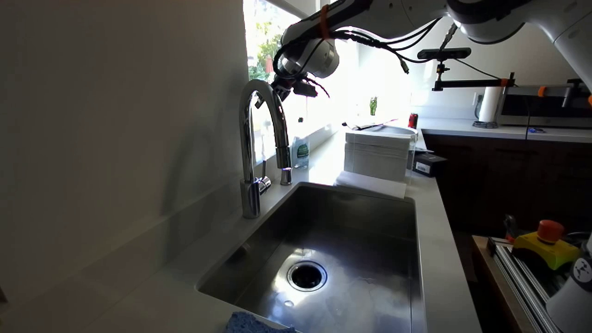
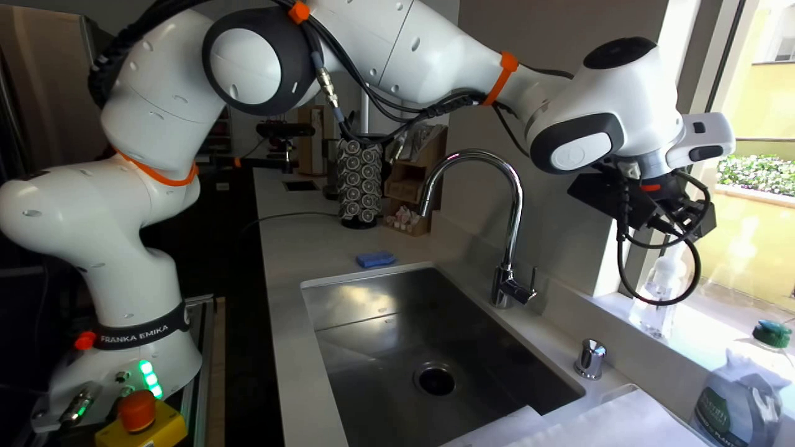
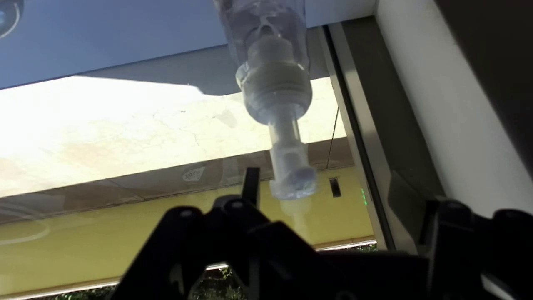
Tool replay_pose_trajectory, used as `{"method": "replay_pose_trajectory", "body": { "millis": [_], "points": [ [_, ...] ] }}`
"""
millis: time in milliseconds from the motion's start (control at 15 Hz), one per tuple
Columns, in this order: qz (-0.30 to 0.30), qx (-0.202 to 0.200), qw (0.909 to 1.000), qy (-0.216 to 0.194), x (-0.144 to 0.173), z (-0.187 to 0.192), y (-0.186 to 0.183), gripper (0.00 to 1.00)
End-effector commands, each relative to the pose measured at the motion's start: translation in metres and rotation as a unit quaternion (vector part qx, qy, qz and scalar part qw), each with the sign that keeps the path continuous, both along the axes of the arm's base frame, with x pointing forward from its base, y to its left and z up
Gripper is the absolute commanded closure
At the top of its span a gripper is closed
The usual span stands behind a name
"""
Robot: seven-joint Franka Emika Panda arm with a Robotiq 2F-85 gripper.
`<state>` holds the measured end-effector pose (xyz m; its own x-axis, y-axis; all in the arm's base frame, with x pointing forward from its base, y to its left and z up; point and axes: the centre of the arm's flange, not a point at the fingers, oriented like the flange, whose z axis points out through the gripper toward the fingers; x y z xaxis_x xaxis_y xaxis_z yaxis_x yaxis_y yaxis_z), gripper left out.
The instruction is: Remove the bottle from the window sill
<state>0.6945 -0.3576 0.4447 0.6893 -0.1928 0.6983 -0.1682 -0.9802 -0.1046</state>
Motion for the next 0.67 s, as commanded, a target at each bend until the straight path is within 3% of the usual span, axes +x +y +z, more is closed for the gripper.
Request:
{"method": "replay_pose_trajectory", "body": {
  "millis": [0,400,600],
  "points": [
    [0.009,0.000,0.9998,-0.019,0.0091,-0.0057,-0.0075,0.52],
    [0.014,-0.006,0.9997,-0.018,0.0085,-0.0070,-0.0144,0.95],
    [0.014,-0.007,0.9997,-0.017,0.0085,-0.0064,-0.0153,0.93]
  ]
}}
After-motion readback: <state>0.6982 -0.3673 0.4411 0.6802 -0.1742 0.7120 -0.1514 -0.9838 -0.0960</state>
